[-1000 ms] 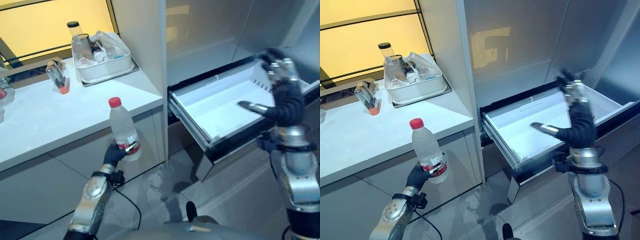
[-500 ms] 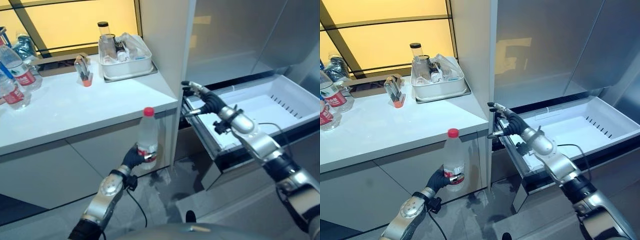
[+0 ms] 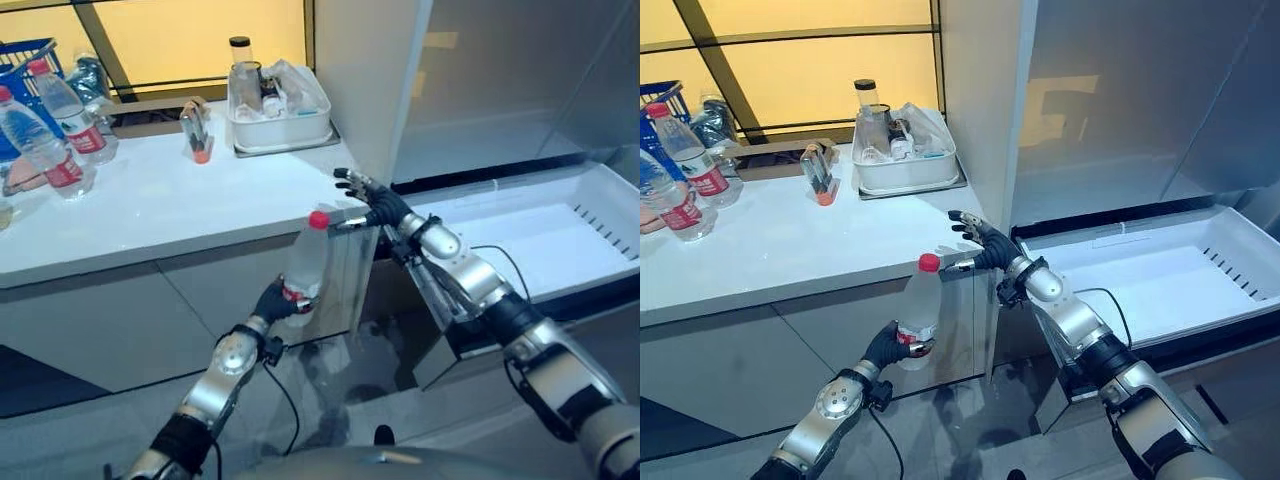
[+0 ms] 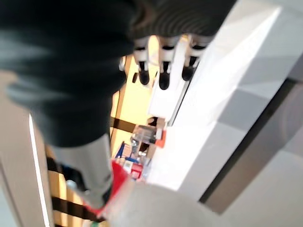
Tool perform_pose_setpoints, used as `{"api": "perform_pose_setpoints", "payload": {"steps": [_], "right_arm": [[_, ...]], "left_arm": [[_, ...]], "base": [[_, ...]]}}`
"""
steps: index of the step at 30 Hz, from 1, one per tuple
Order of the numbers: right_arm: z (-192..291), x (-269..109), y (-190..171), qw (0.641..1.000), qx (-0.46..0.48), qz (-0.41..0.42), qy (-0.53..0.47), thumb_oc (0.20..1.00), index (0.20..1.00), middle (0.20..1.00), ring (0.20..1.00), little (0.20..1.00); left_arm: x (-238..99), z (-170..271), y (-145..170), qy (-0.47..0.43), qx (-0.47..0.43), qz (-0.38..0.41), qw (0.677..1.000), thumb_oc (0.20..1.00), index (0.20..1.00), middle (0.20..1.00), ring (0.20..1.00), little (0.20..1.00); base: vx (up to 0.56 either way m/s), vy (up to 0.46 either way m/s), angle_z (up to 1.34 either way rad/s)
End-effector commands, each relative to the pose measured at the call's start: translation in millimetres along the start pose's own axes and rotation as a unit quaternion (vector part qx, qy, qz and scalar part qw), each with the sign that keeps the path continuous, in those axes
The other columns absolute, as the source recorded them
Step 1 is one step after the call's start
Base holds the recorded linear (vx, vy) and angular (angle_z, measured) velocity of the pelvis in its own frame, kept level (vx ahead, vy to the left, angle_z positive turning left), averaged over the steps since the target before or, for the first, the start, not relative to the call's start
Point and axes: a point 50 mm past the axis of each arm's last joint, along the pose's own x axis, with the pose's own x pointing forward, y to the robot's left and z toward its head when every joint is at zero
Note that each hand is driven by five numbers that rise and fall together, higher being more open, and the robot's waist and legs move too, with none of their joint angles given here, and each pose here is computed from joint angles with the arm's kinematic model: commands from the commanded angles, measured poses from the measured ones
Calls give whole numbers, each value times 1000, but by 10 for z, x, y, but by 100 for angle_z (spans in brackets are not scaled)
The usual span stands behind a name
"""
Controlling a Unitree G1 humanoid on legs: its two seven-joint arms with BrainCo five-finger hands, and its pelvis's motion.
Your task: Take the drinks into the refrigerator
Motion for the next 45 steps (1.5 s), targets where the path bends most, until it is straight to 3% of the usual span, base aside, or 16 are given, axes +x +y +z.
{"api": "perform_pose_setpoints", "payload": {"steps": [1, 6, 17, 22, 29, 45], "right_arm": [[386, 183, -99, 997, -22, -12, -70, 1000, 1000, 1000, 1000, 1000], [394, 158, -159, 996, -51, -25, -72, 1000, 1000, 1000, 1000, 1000], [324, 35, -240, 998, 0, 7, -61, 1000, 1000, 1000, 1000, 1000], [335, -48, -256, 996, 51, 36, -70, 1000, 1000, 1000, 1000, 1000], [427, 12, -330, 996, 42, 19, -79, 1000, 1000, 1000, 1000, 1000], [862, 427, 70, 988, 6, 92, -124, 1000, 1000, 1000, 1000, 1000]], "left_arm": [[275, 725, 93, -175, 2, 25, 984, 200, 200, 200, 200, 200], [239, 1059, 239, -242, -11, 31, 970, 200, 200, 200, 200, 200], [73, 1404, 372, -324, 2, 34, 946, 200, 200, 200, 200, 200], [119, 1366, 397, -313, 3, 39, 949, 200, 200, 200, 200, 200], [234, 1306, 328, -289, -9, 10, 957, 200, 200, 200, 200, 200], [448, 1194, 20, -238, -20, -52, 970, 200, 200, 200, 200, 200]], "base": [[13, -15, 18], [2, -3, 7], [2, 0, 0], [0, 0, 0], [0, 0, 0], [0, 0, 0]]}}
